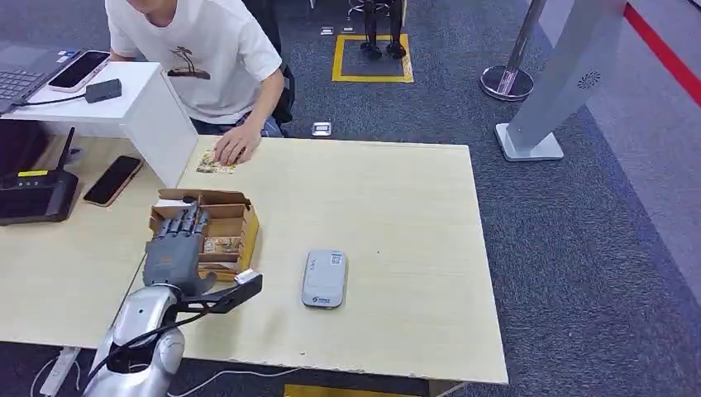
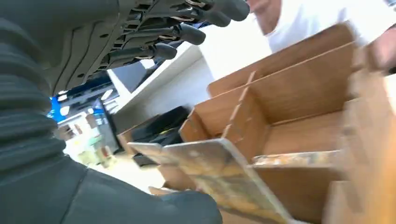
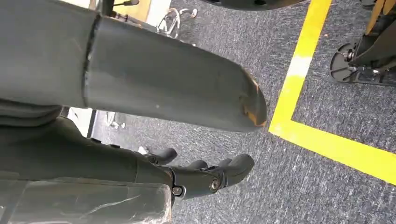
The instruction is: Pass the card to the sensor for recognition and then transmit it.
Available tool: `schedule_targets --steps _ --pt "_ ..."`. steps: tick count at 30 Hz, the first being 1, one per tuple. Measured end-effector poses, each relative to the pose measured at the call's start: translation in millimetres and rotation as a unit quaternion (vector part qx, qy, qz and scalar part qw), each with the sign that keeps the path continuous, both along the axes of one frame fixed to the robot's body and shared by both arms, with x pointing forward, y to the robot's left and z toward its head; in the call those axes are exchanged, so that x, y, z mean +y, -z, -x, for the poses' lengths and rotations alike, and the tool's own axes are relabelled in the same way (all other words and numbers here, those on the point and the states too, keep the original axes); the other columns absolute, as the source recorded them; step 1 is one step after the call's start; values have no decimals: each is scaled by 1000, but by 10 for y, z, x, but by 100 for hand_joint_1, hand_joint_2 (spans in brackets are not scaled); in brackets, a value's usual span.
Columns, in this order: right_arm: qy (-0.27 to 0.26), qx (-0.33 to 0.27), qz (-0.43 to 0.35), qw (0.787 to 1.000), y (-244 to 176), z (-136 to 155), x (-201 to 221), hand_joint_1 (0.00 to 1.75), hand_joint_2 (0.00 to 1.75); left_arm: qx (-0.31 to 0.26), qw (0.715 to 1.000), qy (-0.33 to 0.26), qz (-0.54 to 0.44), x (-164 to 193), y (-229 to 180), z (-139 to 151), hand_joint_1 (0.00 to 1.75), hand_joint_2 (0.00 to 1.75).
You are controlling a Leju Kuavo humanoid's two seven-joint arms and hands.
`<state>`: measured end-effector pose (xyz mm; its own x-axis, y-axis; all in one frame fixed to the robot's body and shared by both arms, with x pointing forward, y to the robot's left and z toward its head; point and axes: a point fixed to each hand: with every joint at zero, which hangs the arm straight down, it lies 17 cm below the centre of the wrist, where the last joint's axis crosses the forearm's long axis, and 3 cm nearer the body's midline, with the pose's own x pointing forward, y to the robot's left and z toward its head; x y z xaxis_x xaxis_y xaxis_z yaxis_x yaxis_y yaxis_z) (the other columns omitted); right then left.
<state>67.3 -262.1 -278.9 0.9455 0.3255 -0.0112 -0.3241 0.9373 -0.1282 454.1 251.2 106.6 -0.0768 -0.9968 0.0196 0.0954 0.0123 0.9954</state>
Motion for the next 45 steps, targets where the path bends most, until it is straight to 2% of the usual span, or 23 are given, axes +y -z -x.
schedule_targets --steps 9,16,32,45 --pt "-5 0 1 1000 0 1 -4 0 0 -6 1000 26 5 -246 -54 -34 0 175" --pt "-5 0 1 1000 0 -1 -4 0 0 -1 1000 29 4 -266 -21 -51 0 175" --pt "0 -1 2 1000 1 -2 -9 0 0 46 999 12 -25 -31 303 111 0 175" --pt "2 -1 2 1000 1 -2 -9 0 0 49 998 0 -34 73 331 191 0 175"
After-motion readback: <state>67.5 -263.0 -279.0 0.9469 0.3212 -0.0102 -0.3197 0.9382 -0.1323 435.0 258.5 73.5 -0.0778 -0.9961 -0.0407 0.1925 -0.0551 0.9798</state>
